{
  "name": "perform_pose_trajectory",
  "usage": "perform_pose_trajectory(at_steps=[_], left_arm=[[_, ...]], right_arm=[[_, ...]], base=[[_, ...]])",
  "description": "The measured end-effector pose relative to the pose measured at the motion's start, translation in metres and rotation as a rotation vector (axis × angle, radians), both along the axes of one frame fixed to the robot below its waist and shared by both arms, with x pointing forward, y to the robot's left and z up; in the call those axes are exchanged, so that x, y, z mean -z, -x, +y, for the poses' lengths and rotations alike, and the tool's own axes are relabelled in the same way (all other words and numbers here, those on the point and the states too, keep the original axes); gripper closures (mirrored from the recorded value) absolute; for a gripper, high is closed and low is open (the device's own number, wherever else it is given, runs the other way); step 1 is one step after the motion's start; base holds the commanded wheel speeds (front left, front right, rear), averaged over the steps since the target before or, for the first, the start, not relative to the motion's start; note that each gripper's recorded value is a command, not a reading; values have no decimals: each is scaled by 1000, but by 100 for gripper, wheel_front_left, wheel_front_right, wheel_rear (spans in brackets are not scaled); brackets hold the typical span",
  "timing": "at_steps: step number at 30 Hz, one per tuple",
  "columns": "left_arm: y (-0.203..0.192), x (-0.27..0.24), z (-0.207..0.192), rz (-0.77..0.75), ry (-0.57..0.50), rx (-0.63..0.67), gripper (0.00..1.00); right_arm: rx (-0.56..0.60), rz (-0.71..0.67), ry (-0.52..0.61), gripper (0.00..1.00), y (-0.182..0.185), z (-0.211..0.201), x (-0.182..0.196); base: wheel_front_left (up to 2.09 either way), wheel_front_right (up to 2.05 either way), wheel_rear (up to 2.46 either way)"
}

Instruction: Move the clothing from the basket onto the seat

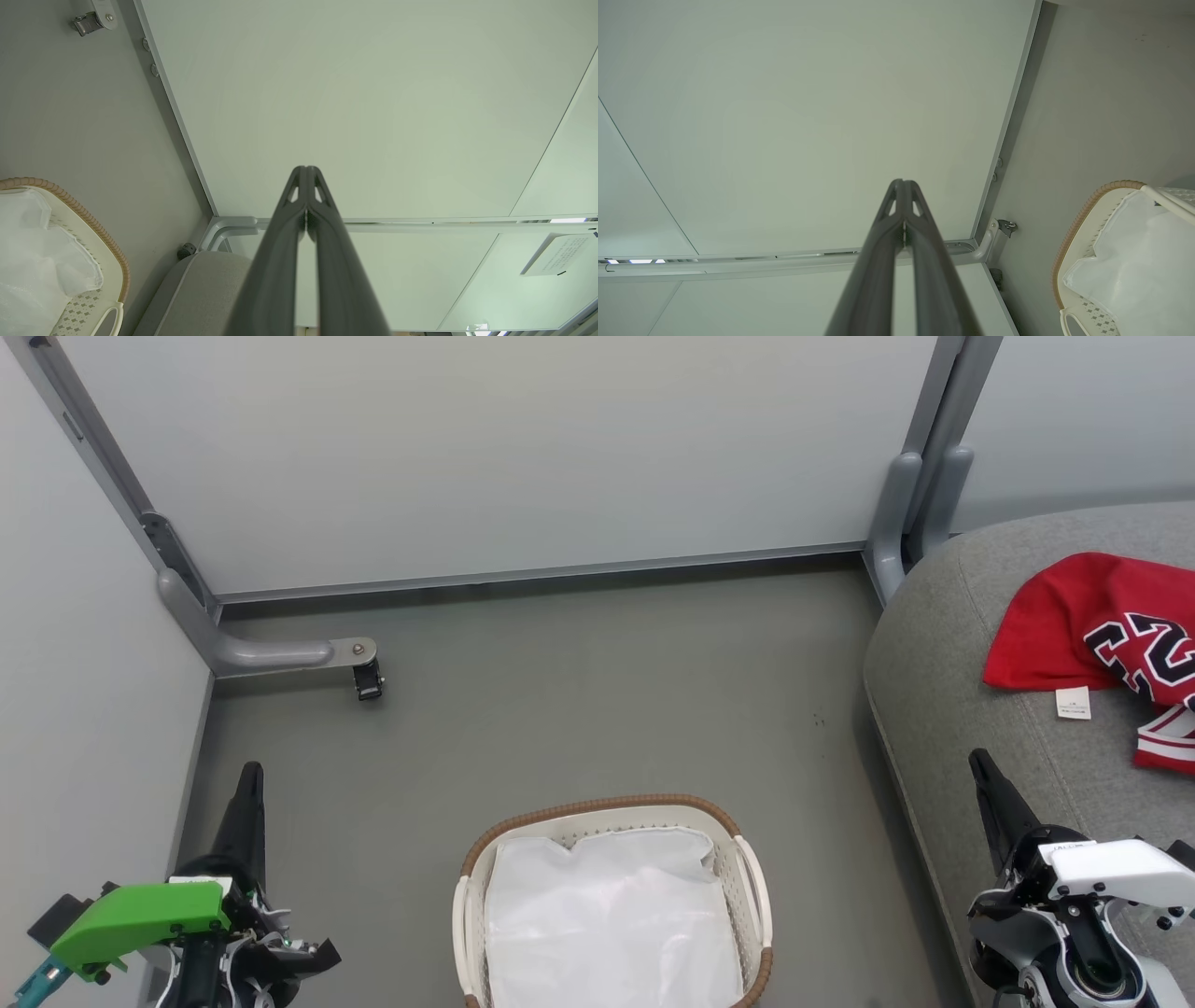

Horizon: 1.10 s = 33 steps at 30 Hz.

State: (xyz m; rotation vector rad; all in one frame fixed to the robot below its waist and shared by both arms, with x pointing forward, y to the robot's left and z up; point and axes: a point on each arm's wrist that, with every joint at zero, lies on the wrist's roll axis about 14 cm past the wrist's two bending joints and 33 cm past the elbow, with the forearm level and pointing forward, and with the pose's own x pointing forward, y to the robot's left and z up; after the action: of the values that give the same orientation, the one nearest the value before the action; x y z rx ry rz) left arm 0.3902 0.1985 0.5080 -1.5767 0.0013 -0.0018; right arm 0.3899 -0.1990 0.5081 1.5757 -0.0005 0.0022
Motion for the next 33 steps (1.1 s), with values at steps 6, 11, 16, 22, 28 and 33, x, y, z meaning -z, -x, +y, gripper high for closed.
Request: perform_pose_trajectory(at_steps=[6, 11, 16, 22, 28, 33], left_arm=[[0, 0, 0, 0, 0, 0, 100], [0, 0, 0, 0, 0, 0, 100], [0, 0, 0, 0, 0, 0, 100], [0, 0, 0, 0, 0, 0, 100], [0, 0, 0, 0, 0, 0, 100], [0, 0, 0, 0, 0, 0, 100]], right_arm=[[0, 0, 0, 100, 0, 0, 0], [0, 0, 0, 100, 0, 0, 0], [0, 0, 0, 100, 0, 0, 0], [0, 0, 0, 100, 0, 0, 0], [0, 0, 0, 100, 0, 0, 0], [0, 0, 0, 100, 0, 0, 0]], base=[[0, 0, 0], [0, 0, 0], [0, 0, 0], [0, 0, 0], [0, 0, 0], [0, 0, 0]])
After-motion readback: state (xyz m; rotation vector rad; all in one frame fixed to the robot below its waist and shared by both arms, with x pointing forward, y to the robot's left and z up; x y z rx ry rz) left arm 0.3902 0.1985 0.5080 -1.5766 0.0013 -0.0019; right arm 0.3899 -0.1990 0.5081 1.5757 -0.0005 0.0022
